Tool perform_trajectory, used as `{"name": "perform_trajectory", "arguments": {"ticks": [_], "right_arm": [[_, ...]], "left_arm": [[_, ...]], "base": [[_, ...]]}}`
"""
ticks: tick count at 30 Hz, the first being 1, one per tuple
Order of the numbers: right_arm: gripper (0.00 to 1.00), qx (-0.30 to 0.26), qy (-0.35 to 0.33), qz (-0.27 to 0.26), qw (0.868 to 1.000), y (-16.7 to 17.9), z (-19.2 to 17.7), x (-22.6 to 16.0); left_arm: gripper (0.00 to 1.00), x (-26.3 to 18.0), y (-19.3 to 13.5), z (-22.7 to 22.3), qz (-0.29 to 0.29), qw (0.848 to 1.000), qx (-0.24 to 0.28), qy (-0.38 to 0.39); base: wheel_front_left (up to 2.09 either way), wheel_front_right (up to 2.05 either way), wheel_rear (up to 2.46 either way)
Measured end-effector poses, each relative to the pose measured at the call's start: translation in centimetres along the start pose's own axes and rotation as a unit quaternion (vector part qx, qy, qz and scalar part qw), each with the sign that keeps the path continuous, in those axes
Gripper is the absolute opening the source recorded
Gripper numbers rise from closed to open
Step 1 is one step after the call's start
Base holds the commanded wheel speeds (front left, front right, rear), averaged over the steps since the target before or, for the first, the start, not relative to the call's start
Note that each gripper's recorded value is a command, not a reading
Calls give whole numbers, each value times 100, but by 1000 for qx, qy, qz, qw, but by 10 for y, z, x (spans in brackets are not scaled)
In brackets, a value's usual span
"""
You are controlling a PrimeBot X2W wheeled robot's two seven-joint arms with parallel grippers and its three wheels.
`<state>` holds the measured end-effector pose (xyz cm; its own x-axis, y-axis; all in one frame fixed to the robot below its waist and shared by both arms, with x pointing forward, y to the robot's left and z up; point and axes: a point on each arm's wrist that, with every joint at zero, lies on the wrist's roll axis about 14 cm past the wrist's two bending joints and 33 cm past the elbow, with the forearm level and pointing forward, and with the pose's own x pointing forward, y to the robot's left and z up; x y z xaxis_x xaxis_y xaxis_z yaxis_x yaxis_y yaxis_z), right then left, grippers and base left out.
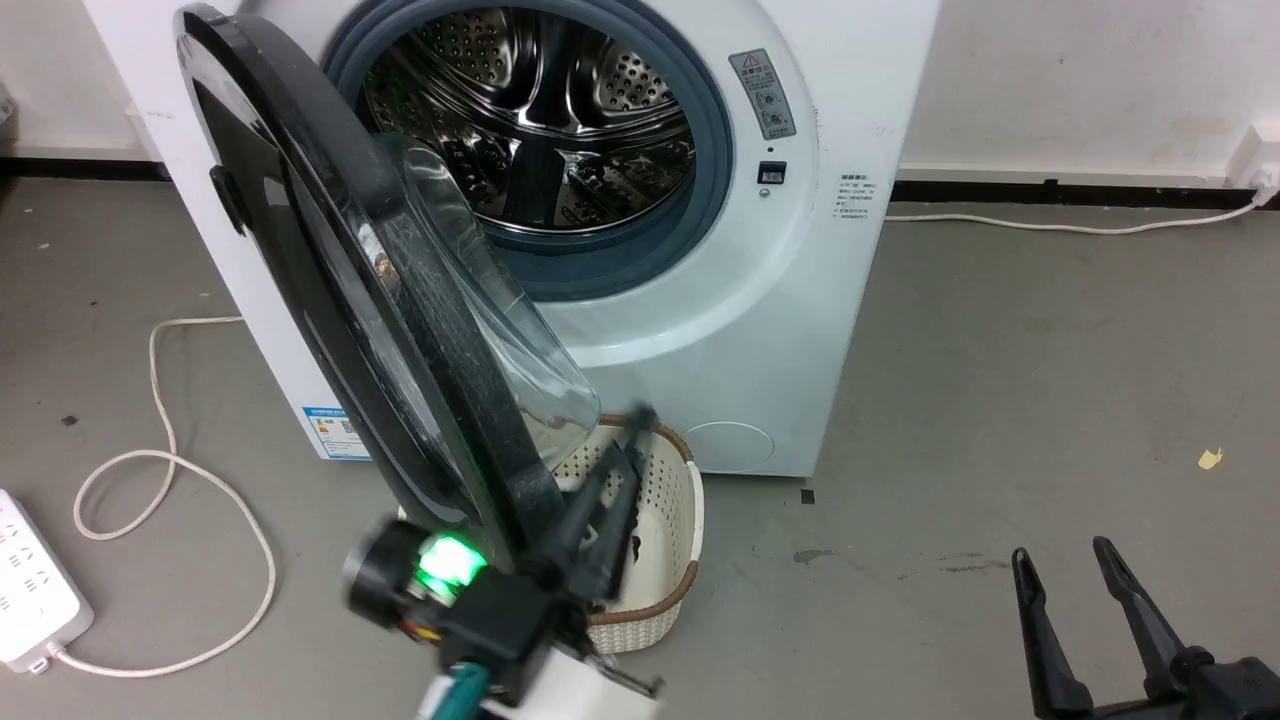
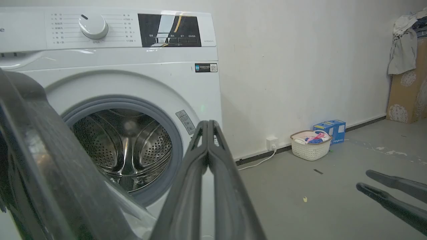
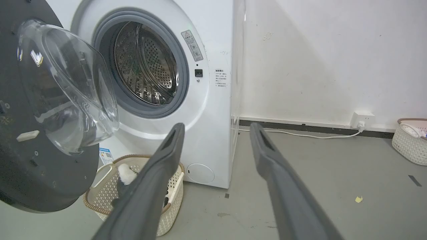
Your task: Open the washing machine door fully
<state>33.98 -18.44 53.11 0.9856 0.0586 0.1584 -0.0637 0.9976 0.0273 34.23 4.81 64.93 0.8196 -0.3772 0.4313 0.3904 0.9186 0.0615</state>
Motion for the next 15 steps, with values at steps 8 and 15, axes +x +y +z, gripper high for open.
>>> {"name": "perform_trajectory", "arguments": {"ticks": [8,15], "right_arm": [[100,4,-1,-2,1000,-1,0,3],[100,9,4,1,1000,1,-3,3]], "left_arm": [[0,-22,-11,-73,15,988,-69,135],[0,-42,7,-114,67,973,-80,204]], "base": [[0,0,0],[0,0,0]]}}
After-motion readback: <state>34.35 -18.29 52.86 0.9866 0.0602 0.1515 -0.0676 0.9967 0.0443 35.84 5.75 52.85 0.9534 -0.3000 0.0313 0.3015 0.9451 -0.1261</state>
